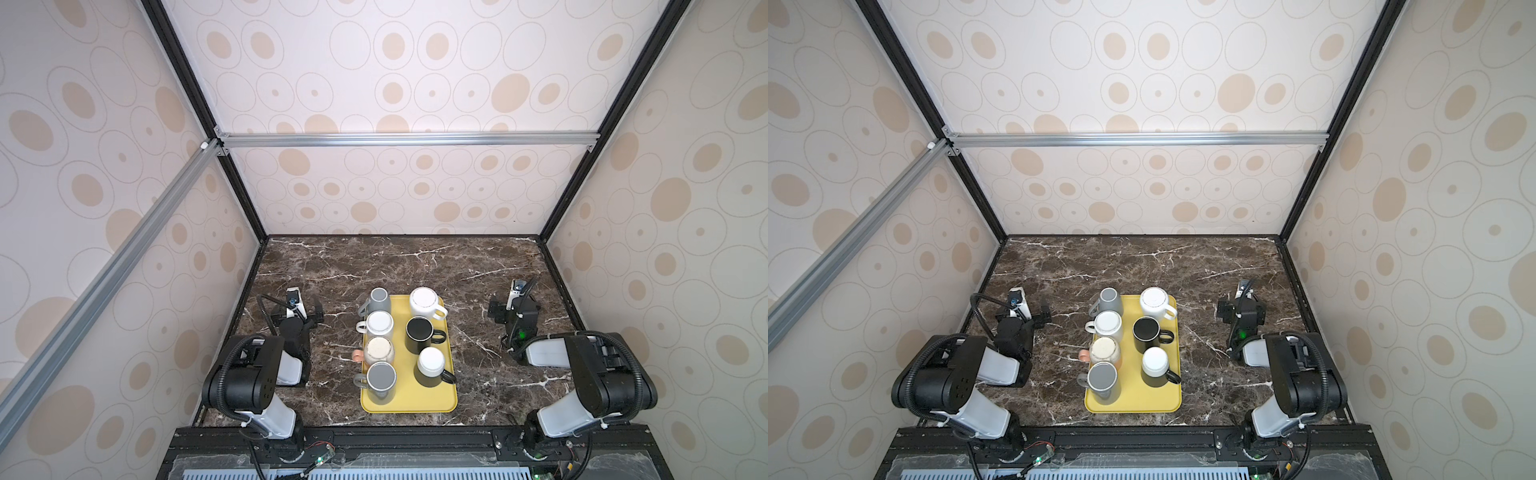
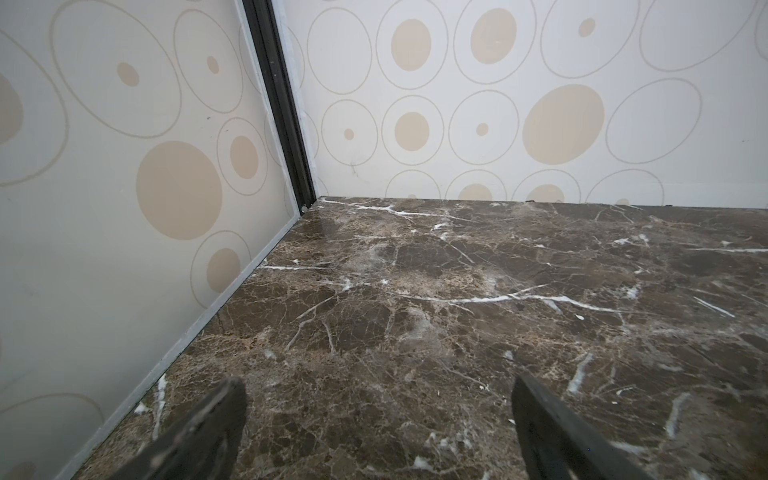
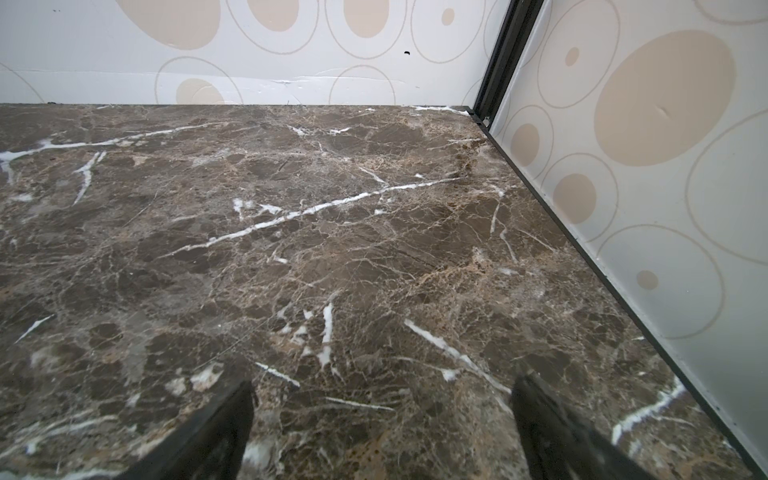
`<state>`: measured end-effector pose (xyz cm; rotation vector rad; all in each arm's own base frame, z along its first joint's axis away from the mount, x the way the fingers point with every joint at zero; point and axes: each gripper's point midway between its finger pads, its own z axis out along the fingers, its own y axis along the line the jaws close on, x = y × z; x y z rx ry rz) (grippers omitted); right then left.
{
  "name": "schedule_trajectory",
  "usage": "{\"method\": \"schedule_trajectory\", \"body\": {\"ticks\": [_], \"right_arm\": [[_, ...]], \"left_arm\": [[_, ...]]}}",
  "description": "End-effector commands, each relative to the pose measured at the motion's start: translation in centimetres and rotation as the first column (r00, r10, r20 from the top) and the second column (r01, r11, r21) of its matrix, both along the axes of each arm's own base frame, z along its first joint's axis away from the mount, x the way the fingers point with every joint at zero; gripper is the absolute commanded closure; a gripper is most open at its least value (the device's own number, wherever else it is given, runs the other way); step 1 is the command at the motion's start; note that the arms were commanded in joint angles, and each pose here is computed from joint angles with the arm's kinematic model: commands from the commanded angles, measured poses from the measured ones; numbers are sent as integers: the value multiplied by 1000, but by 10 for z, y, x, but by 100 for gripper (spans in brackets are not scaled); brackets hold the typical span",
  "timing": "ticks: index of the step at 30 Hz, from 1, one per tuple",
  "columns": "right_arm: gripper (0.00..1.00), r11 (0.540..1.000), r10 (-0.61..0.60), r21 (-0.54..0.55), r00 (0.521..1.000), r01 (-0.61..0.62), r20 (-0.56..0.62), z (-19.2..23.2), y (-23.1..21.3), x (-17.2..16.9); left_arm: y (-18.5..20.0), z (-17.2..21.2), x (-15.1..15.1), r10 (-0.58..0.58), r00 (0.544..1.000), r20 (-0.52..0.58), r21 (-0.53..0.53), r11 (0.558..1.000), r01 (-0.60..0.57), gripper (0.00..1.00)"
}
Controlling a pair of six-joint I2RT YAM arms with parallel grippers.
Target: Turn the mug right side up
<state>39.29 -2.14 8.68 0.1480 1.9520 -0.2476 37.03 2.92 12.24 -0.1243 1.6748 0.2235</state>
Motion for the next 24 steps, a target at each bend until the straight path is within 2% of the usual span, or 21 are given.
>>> {"method": "schedule_trajectory", "body": {"ticks": [1,3,4,5,6,9,11,16,18,20,24], "right_arm": [[2,1000,-14,-5,999,14,41,9,-1,-1],[2,1000,12,-6,999,-12,30,14,4,-6],[2,999,-17,-32,998,19,55,25,1,-6],[2,997,-58,-56,998,59,23,32,-2,-9],[2,997,-64,-31,997,63,-38,39,0,-10],[2,999,-42,3,996,42,-77,60,10,-11],[2,999,-36,-12,997,35,-75,71,18,-15],[2,998,53,21,987,-51,-149,94,49,-34],[2,994,113,25,976,-110,-186,106,70,-48],[2,984,177,51,961,-170,-212,114,89,-62],[2,958,286,63,924,-280,-254,129,124,-84]], "left_arm": [[-20,23,-8,-97,992,77,56,994,93,0],[-20,37,-15,-72,992,103,66,996,66,0],[-19,44,-19,-57,992,112,71,996,49,0],[-19,53,-22,-43,991,128,76,997,34,0],[-15,67,-28,-3,986,169,60,998,-7,0],[6,95,-46,143,958,247,-102,987,-121,0],[8,102,-44,170,967,191,-197,972,-132,0],[-32,123,-38,-19,987,157,-311,948,68,0],[-56,125,-38,-122,986,112,-329,932,152,0],[-89,129,-41,-248,964,94,-359,895,266,0],[-126,125,-55,-411,911,-43,-453,821,349,0]]}}
